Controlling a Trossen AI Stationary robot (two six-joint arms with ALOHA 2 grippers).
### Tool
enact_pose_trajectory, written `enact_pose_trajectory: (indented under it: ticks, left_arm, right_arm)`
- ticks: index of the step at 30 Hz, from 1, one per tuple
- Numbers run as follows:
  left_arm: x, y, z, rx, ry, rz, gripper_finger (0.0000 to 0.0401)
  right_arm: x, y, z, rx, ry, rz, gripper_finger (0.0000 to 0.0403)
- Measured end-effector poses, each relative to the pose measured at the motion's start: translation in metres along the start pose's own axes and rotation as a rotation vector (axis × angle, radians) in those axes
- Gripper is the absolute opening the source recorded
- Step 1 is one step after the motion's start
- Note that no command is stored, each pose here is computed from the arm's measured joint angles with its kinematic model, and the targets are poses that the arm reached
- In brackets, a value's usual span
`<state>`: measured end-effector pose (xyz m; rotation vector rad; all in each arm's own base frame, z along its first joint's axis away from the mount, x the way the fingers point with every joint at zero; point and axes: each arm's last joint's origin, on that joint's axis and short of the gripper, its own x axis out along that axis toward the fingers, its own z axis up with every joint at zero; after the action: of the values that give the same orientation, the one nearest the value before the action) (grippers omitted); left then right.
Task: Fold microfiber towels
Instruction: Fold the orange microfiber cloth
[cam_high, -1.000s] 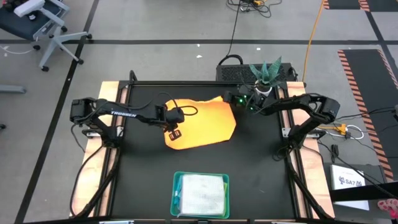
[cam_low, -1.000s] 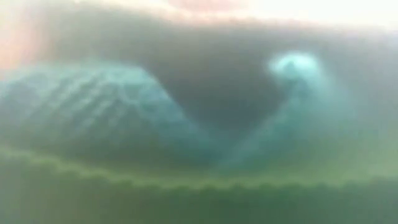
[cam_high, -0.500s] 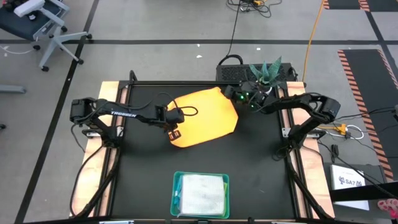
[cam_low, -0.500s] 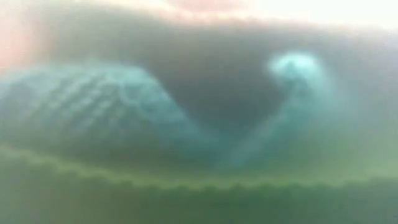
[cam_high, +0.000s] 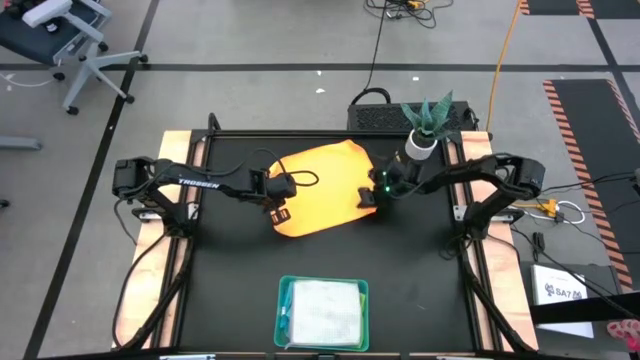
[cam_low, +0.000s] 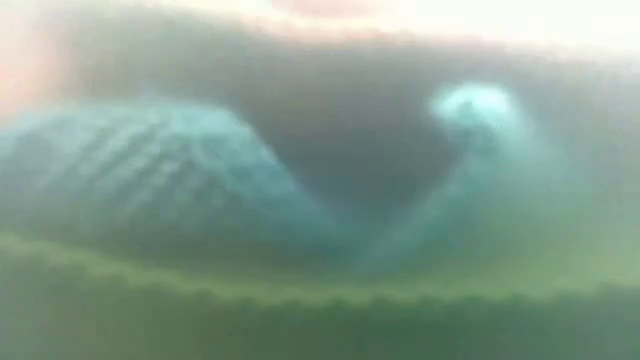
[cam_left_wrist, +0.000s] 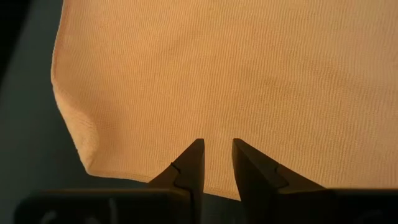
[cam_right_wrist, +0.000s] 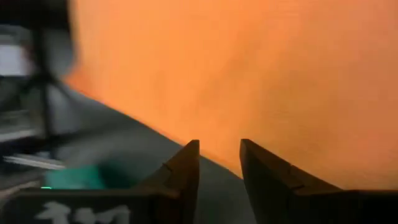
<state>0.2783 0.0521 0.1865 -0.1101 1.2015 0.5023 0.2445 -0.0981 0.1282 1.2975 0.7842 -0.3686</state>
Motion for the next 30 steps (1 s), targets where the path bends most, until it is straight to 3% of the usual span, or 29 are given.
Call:
enact_pose_trajectory:
  ticks: [4,14,21,26,30]
  left_arm:
    - [0.0,0.0,0.002,-0.006,-0.02,-0.004,0.0086]
    - [0.0,-0.001,0.007,-0.026,-0.072,-0.016,0.0086]
    - [0.0,-0.002,0.007,-0.047,-0.071,-0.022,0.0086]
    - [0.0,-0.002,0.007,-0.054,-0.07,-0.025,0.0086]
    - [-0.001,-0.007,0.003,-0.015,-0.023,-0.132,0.0086]
  right_arm:
    - [0.003,-0.004,-0.008,-0.009,-0.012,-0.111,0.0091]
    - [0.014,0.008,-0.031,-0.038,0.026,-0.124,0.0079]
    - [0.025,0.025,-0.056,-0.073,0.016,-0.098,0.0079]
    - [0.028,0.037,-0.061,-0.097,-0.001,-0.013,0.0079]
    - [0.028,0.043,-0.059,-0.123,-0.015,0.053,0.0079]
